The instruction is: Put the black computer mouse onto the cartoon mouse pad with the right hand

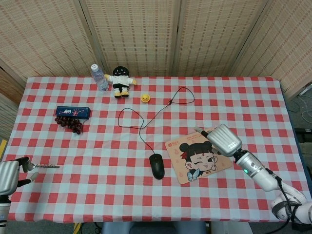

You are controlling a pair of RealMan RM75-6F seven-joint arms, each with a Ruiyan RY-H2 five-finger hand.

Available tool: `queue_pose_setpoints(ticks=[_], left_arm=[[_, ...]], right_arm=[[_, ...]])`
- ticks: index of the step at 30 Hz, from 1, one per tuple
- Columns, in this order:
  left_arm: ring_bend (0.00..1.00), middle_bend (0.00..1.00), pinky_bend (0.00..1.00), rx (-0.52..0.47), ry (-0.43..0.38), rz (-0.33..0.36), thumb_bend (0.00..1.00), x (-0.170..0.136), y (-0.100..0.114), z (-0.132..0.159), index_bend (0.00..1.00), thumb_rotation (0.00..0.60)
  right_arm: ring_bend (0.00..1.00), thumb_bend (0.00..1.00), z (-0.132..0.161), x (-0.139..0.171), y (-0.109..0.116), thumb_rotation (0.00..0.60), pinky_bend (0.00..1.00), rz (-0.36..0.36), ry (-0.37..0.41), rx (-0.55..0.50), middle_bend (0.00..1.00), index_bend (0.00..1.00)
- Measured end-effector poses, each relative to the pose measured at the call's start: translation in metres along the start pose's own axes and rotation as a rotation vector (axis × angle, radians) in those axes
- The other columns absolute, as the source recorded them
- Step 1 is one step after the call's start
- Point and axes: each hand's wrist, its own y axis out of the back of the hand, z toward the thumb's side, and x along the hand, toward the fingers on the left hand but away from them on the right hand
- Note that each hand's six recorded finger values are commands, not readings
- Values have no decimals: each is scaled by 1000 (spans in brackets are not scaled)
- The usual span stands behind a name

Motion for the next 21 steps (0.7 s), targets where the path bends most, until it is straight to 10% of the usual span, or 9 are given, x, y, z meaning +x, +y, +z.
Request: queue_pose_setpoints(ticks=[21], left_arm=[[868, 677, 925, 38, 80, -38, 171, 9, -11, -26, 831, 600]], right_arm=[[974, 0, 46, -66, -19, 600, 1000, 37, 344, 1, 1000, 230]])
